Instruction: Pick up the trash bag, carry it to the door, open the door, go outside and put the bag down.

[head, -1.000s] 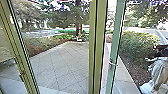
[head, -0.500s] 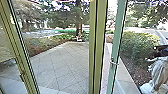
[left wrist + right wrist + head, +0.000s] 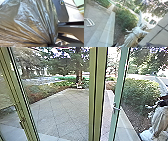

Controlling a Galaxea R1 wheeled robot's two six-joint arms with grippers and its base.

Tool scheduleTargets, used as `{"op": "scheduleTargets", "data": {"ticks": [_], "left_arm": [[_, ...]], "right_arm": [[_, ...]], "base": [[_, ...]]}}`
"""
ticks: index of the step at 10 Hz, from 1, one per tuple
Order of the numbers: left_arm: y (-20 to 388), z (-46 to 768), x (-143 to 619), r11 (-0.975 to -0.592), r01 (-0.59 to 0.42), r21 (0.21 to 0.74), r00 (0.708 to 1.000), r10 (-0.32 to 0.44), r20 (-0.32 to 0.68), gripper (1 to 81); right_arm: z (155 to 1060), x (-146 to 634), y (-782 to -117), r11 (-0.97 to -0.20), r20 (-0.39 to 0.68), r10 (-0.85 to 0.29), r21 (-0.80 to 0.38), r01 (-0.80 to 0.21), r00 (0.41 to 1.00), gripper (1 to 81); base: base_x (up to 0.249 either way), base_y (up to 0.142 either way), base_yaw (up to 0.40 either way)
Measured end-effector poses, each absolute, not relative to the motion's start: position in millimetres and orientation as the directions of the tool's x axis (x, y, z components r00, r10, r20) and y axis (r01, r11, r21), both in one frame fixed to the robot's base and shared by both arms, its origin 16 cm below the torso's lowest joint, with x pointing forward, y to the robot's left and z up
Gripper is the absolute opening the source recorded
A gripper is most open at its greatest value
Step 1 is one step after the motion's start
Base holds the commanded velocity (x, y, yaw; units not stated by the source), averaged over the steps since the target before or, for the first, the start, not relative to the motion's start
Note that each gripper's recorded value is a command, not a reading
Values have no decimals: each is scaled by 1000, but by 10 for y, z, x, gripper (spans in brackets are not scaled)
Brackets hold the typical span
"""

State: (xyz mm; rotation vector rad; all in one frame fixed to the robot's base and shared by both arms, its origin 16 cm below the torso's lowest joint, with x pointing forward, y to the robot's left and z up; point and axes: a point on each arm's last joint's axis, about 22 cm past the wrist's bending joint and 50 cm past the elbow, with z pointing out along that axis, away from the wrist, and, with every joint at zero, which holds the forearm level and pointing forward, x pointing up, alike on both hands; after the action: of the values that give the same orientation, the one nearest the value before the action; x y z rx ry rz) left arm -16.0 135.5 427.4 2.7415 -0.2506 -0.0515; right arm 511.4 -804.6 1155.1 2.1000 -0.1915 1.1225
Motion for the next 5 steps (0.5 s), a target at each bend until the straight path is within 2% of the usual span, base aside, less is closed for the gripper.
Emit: {"op": "scheduleTargets", "data": {"ticks": [5], "left_arm": [[1353, 4274, -159, -910, -168, 380, 983, -182, -1, 10]], "right_arm": [[11445, 4662, -8521, -650, 744, 110, 555, -519, 659, 811]], "base": [[0, 0, 0]]}}
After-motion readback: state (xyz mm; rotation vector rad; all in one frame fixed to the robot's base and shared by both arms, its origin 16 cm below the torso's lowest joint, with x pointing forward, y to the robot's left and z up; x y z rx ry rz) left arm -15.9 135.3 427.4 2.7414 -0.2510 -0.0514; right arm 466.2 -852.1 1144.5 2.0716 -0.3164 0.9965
